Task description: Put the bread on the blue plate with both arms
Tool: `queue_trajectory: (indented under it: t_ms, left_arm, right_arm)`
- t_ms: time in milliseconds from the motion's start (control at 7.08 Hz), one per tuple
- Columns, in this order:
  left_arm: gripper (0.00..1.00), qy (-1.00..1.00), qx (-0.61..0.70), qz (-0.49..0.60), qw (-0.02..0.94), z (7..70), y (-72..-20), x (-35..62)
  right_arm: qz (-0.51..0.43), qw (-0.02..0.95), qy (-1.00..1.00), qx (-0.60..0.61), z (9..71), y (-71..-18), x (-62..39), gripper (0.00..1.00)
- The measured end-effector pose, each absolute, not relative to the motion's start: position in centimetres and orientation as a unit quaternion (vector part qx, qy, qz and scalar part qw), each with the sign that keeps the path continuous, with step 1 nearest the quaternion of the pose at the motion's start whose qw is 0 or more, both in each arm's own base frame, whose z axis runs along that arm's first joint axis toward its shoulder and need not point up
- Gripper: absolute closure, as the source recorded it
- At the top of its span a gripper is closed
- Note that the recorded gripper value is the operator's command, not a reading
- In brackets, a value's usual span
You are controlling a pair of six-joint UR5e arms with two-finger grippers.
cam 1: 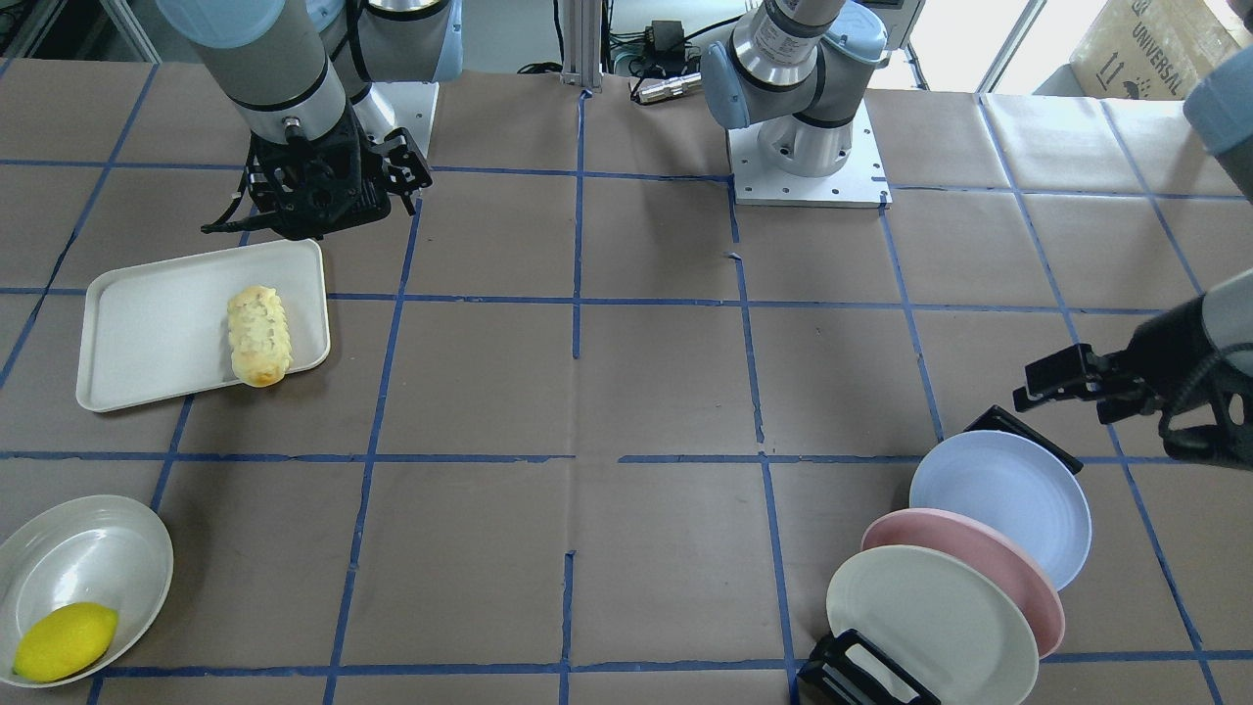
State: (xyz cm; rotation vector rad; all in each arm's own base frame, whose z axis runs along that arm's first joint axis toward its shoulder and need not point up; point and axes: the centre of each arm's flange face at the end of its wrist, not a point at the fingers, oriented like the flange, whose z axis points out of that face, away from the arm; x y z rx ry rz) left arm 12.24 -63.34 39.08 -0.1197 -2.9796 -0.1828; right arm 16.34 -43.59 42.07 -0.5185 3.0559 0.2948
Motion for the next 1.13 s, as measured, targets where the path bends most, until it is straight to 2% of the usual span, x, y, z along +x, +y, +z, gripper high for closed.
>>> queue_trajectory:
  t_ms: [424, 565, 706, 988, 1129]
  left_arm:
    - [0.00, -0.991, -0.059, -0.069, 0.098, 31.8, -69.3, 22.0]
    - [0.01, -0.989, -0.057, -0.071, 0.117, 29.2, -70.2, 23.9]
    - [0.07, -0.985, -0.052, -0.075, 0.143, 26.4, -70.8, 24.6]
    - [0.28, -0.978, -0.045, -0.096, 0.177, 21.9, -70.9, 24.6]
    - [0.62, -0.974, -0.039, -0.112, 0.192, 20.3, -70.4, 24.4]
  right_arm:
    - [0.070, -0.002, 0.969, -0.238, 41.0, -44.1, 12.9, 0.06]
    - [0.067, 0.003, 0.966, -0.250, 38.7, -44.7, 8.4, 0.01]
    - [0.060, 0.025, 0.966, -0.249, 35.4, -44.7, 2.2, 0.00]
    - [0.037, 0.060, 0.964, -0.255, 29.3, -42.4, -4.6, 0.00]
    - [0.033, 0.065, 0.964, -0.257, 26.8, -41.0, -5.1, 0.00]
